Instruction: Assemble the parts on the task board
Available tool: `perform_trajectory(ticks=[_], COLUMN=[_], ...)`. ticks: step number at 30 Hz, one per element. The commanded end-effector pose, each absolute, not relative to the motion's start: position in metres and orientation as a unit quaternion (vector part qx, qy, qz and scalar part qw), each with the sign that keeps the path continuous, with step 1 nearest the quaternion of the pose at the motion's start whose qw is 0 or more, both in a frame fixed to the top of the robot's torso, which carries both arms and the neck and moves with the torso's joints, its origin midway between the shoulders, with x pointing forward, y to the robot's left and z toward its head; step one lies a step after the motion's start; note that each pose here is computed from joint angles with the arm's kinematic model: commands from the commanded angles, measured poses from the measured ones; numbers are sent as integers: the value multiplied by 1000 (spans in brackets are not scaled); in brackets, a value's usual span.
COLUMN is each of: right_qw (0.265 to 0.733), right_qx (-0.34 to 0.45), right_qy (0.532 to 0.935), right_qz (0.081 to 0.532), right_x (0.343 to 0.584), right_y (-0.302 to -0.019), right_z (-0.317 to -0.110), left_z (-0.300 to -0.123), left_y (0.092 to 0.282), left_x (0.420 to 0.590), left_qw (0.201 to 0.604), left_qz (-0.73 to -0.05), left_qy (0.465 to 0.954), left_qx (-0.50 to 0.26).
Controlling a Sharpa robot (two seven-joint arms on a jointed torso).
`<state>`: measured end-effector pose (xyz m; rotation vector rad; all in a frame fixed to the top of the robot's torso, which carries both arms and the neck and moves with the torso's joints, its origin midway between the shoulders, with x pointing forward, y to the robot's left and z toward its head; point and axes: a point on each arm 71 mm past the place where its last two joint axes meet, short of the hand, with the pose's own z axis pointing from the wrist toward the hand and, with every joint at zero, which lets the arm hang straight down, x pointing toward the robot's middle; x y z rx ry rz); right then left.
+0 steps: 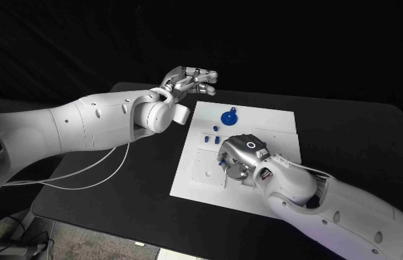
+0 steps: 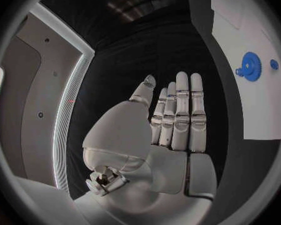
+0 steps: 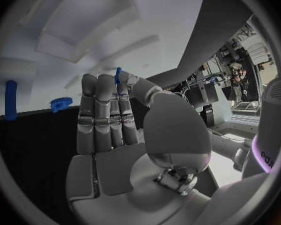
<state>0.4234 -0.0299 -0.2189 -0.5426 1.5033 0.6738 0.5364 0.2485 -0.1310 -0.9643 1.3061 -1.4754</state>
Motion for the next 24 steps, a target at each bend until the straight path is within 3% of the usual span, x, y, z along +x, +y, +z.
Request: perform_trajectory(ticks=[1, 24], right_qw=[645, 640], right_qx=[-245, -257], right_qy=[666, 670], right_qz=[285, 275], right_x=[424, 419], right_y=[-29, -21], right_z=[-221, -224], left_z=[-130, -130], left_y=[245, 244], left_x=[536, 537], left_qw=[453, 452], left_qz=[-603, -601], left_qy=[533, 538], left_qx=[-384, -380])
